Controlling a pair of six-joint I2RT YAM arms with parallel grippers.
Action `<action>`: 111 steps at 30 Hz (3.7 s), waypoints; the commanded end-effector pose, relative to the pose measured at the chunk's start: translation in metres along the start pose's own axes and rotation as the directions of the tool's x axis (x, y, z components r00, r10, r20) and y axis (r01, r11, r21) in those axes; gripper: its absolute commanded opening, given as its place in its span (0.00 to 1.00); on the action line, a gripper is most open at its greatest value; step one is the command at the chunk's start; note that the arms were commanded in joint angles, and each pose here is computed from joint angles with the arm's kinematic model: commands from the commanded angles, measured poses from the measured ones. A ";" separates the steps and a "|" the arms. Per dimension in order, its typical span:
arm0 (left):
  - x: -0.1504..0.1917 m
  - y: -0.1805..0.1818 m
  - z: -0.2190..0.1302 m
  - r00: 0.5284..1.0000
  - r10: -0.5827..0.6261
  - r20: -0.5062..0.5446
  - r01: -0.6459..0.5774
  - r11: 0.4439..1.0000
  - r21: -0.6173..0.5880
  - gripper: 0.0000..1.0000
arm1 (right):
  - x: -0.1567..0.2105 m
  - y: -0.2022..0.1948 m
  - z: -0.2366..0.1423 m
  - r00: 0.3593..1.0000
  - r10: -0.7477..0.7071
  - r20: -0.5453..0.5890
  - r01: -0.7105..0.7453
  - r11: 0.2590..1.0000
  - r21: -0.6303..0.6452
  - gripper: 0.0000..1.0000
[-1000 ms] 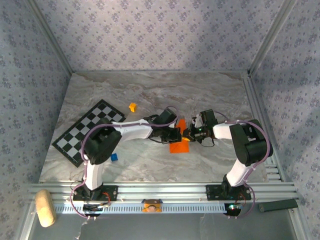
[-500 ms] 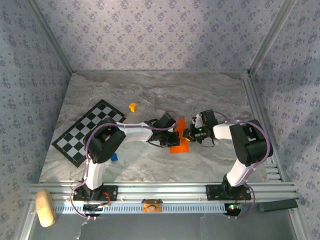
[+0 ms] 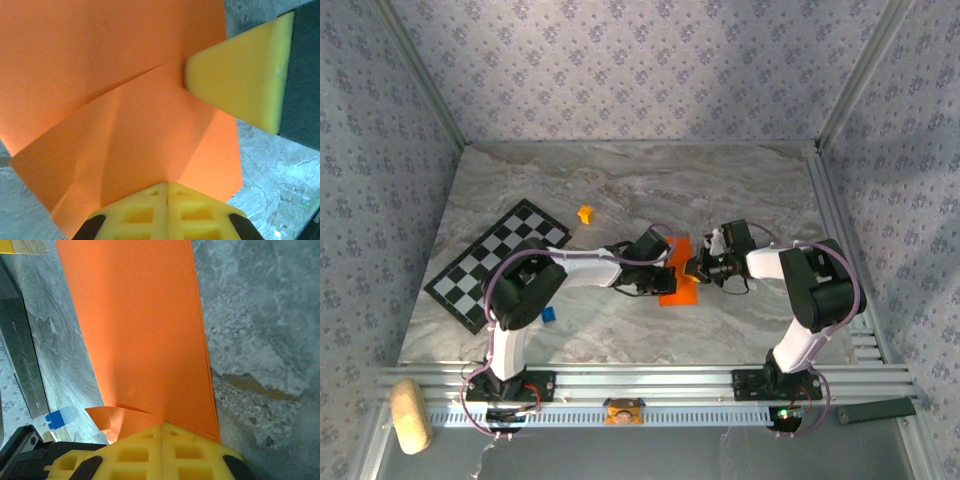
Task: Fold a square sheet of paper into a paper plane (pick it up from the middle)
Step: Fold the triangle a second time at the center of the table.
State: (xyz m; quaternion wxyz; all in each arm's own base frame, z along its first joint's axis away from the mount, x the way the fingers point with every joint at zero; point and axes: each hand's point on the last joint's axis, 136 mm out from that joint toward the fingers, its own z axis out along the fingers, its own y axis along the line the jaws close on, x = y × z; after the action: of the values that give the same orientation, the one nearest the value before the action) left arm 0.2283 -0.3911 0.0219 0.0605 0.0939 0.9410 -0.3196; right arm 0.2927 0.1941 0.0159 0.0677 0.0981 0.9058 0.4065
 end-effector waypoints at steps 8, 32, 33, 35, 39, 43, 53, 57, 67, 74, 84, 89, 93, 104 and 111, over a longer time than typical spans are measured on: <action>0.051 0.050 -0.015 0.994 -0.029 -0.102 0.014 0.989 -0.148 0.06 | 0.023 -0.058 0.004 0.993 0.119 -0.024 -0.112 0.972 0.207 0.00; 0.002 -0.034 -0.031 0.999 0.009 0.045 -0.013 0.995 0.100 0.09 | 0.023 -0.056 0.005 0.993 0.121 -0.020 -0.114 0.972 0.207 0.00; 0.003 -0.036 -0.027 0.999 0.013 0.035 -0.016 0.995 0.103 0.10 | 0.023 -0.057 0.005 0.992 0.122 -0.021 -0.115 0.971 0.208 0.00; 0.007 -0.036 -0.020 1.000 0.011 0.009 -0.012 0.994 0.110 0.10 | 0.023 -0.056 0.005 0.992 0.121 -0.021 -0.114 0.971 0.209 0.00; 0.021 -0.005 -0.009 0.999 -0.031 -0.027 0.031 0.999 0.012 0.10 | 0.023 -0.056 0.005 0.993 0.119 -0.020 -0.113 0.971 0.209 0.00; 0.040 0.020 -0.004 0.995 -0.075 -0.065 0.073 0.997 -0.041 0.09 | 0.024 -0.058 0.006 0.992 0.123 -0.023 -0.115 0.970 0.212 0.00; 0.061 0.041 -0.016 0.991 -0.100 -0.090 0.090 0.991 -0.100 0.09 | 0.024 -0.058 0.006 0.992 0.126 -0.017 -0.120 0.969 0.218 0.00; 0.066 0.043 -0.019 0.990 -0.110 -0.087 0.102 0.990 -0.095 0.09 | 0.024 -0.058 0.005 0.992 0.124 -0.018 -0.117 0.969 0.218 0.00; 0.029 -0.012 -0.071 0.999 -0.017 0.050 0.015 0.999 0.031 0.07 | 0.021 -0.049 0.004 0.993 0.117 -0.011 -0.112 0.976 0.189 0.00; -0.017 -0.026 -0.055 0.999 -0.016 0.049 0.013 0.998 0.058 0.07 | 0.018 -0.043 0.003 0.993 0.117 -0.002 -0.115 0.979 0.166 0.00; -0.019 0.000 -0.012 0.999 -0.034 -0.016 0.034 0.998 -0.046 0.02 | 0.013 -0.034 0.002 0.995 0.099 0.004 -0.098 0.985 0.140 0.00; 0.002 0.024 0.002 0.997 -0.052 -0.061 0.047 0.995 -0.090 0.00 | 0.003 -0.017 -0.005 0.998 0.043 0.040 -0.047 0.993 0.113 0.00; 0.014 0.039 0.005 0.995 -0.076 -0.063 0.069 0.991 -0.114 0.00 | -0.004 0.006 -0.019 0.996 -0.032 0.083 0.026 0.997 0.078 0.00; 0.015 0.045 -0.001 0.997 -0.057 -0.048 0.049 0.988 -0.144 0.00 | 0.034 0.006 0.010 0.995 -0.049 -0.082 0.055 0.995 0.082 0.00; 0.015 0.044 0.000 0.997 -0.063 -0.049 0.055 0.989 -0.137 0.00 | 0.000 -0.008 -0.008 1.000 -0.003 0.029 0.000 0.994 0.111 0.01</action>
State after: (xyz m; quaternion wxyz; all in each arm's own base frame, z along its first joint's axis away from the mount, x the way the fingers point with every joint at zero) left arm 0.2408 -0.3812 0.0213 0.0646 0.0763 0.9447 -0.3123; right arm 0.2768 0.2039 0.0180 0.0572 0.0825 0.9175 0.3847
